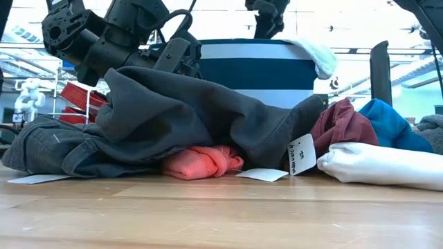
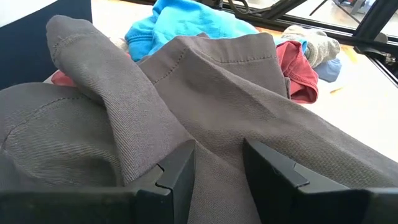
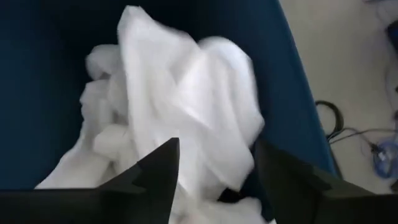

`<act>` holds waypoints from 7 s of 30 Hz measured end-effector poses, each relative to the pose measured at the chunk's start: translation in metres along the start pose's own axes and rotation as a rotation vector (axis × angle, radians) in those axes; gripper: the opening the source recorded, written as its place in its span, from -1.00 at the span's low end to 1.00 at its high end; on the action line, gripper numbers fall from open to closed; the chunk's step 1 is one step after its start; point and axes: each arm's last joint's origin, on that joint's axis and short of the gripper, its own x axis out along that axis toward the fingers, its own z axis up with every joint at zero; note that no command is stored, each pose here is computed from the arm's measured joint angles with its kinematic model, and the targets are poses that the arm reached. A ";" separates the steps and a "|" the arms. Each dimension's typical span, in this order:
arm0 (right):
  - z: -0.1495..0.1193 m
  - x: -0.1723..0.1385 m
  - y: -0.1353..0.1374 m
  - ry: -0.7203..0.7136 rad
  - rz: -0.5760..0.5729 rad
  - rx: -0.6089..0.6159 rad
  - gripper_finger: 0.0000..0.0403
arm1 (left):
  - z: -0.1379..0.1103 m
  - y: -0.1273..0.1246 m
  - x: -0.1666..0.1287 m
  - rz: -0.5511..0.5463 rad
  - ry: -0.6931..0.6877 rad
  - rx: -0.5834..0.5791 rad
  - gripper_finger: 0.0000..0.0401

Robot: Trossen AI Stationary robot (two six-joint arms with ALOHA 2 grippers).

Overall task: Sort clothes
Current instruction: Put the white shirt into the blue bin, then put the white sock into the blue bin

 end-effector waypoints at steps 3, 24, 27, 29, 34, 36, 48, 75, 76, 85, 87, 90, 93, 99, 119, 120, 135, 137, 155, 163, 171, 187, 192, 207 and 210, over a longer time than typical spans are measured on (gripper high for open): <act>-0.008 -0.015 0.000 0.016 0.003 0.110 0.03 | 0.000 0.000 0.000 0.000 0.000 0.000 -0.28; -0.103 -0.080 0.084 0.130 0.080 -0.016 0.03 | 0.000 -0.001 0.000 -0.013 0.004 -0.001 -0.28; -0.124 -0.059 0.093 0.166 0.030 -0.047 0.03 | 0.000 -0.001 0.000 -0.013 0.004 -0.004 -0.28; -0.135 -0.052 0.097 0.143 0.018 -0.053 0.03 | 0.000 -0.001 0.000 -0.013 0.004 -0.005 -0.28; -0.150 -0.044 0.101 0.078 -0.104 -0.060 0.03 | 0.000 -0.001 0.000 -0.013 0.004 -0.006 -0.28; -0.151 -0.041 0.102 0.063 -0.152 -0.064 0.00 | 0.000 -0.001 0.000 -0.013 0.004 -0.006 -0.28; -0.155 -0.046 0.103 0.057 -0.154 -0.057 -0.96 | 0.000 -0.001 0.000 -0.013 0.004 -0.006 -0.28; -0.103 -0.103 0.077 -0.497 -0.043 -0.038 -0.94 | -0.001 -0.001 0.000 -0.027 0.009 -0.005 -0.28; -0.108 -0.103 0.077 -0.462 -0.027 -0.044 -0.89 | -0.001 -0.001 0.000 -0.028 0.011 -0.006 -0.28; -0.132 -0.090 0.077 -0.176 0.019 -0.010 -0.15 | -0.002 -0.005 -0.001 -0.044 0.015 -0.002 -0.28; -0.130 -0.084 0.077 -0.147 0.015 0.000 0.01 | -0.002 -0.005 -0.001 -0.044 0.015 -0.001 -0.28; -0.124 -0.072 0.076 -0.107 0.003 -0.014 0.20 | -0.002 -0.005 -0.001 -0.042 0.014 -0.001 -0.28; -0.119 -0.058 0.073 -0.061 -0.014 -0.019 0.32 | -0.001 -0.005 -0.001 -0.040 0.011 -0.002 -0.28; -0.109 -0.039 0.071 -0.030 -0.030 -0.069 0.21 | -0.001 -0.005 -0.001 -0.038 0.010 -0.002 -0.28; -0.034 -0.039 0.058 -0.721 -0.095 -0.193 -1.00 | -0.001 -0.004 -0.001 -0.033 0.009 0.000 -0.28; -0.032 -0.033 0.055 -0.727 -0.078 -0.180 -1.00 | -0.001 -0.004 -0.001 -0.033 0.009 0.000 -0.28; -0.017 0.119 0.037 -0.449 0.037 -0.049 -1.00 | -0.001 -0.004 -0.001 -0.033 0.009 0.004 -0.28; -0.023 0.127 0.035 -0.385 0.050 -0.029 -1.00 | -0.001 -0.004 -0.001 -0.034 0.009 0.004 -0.28; -0.010 0.035 0.021 -0.251 0.103 -0.003 0.00 | 0.075 -0.024 -0.052 -0.145 -0.256 0.064 -0.28; -0.005 -0.018 0.017 -0.291 0.176 -0.023 0.20 | 0.114 -0.069 -0.062 -0.204 -0.357 0.317 -0.28; -0.008 -0.041 0.014 -0.281 0.179 0.006 0.21 | 0.132 -0.104 0.011 -0.316 -0.062 0.606 -0.28; -0.018 -0.039 0.016 -0.171 0.200 0.056 0.21 | 0.086 -0.109 0.130 -0.580 0.046 0.643 -0.28; -0.021 -0.039 0.016 -0.136 0.207 0.064 0.21 | 0.066 -0.106 0.151 -0.557 0.133 0.642 -0.28; -0.024 -0.038 0.013 -0.116 0.201 0.036 0.21 | 0.047 -0.085 0.150 -0.320 0.393 0.760 -0.28; -0.024 -0.038 0.011 -0.117 0.197 0.039 0.21 | 0.047 -0.084 0.150 -0.297 0.396 0.765 -0.28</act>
